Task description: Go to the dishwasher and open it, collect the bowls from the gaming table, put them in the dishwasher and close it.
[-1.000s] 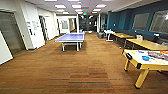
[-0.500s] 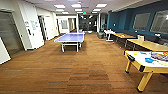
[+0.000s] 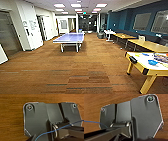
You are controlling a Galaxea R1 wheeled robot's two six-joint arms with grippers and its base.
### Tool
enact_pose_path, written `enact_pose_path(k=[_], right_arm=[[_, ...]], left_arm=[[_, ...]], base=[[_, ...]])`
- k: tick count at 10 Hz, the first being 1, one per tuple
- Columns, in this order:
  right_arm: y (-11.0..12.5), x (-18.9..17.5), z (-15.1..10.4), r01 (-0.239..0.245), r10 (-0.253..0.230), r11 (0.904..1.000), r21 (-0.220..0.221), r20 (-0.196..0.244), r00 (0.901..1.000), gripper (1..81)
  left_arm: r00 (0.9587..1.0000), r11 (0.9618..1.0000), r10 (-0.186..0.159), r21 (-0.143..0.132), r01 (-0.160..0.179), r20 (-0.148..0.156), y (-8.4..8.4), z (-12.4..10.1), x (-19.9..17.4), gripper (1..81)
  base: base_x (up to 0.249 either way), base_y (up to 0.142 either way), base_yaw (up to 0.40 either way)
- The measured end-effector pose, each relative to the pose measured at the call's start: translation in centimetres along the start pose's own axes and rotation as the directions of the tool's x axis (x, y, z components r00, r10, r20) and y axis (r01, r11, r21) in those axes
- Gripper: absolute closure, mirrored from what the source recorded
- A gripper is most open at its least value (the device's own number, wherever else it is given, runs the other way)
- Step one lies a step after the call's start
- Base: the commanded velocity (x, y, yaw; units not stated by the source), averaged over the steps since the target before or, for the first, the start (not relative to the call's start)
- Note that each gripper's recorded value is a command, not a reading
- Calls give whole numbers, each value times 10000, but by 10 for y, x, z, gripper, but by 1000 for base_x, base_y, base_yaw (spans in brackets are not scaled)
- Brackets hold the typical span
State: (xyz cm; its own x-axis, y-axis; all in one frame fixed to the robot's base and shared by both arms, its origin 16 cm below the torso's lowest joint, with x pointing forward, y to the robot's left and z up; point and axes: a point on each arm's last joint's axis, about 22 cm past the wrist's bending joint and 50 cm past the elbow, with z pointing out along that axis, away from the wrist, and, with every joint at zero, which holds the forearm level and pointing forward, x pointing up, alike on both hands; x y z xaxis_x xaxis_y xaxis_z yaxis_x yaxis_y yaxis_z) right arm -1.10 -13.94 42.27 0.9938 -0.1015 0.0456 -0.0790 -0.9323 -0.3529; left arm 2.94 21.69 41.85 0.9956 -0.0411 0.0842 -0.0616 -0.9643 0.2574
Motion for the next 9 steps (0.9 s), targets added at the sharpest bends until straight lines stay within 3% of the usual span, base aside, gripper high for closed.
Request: enact_pose_path(k=[9], right_arm=[[-9,2,2,-1,1,9999,113,-17,10000,10]], left_arm=[[10000,10000,2,2,-2,12,0,0,0,10]], base=[[183,0,0]])
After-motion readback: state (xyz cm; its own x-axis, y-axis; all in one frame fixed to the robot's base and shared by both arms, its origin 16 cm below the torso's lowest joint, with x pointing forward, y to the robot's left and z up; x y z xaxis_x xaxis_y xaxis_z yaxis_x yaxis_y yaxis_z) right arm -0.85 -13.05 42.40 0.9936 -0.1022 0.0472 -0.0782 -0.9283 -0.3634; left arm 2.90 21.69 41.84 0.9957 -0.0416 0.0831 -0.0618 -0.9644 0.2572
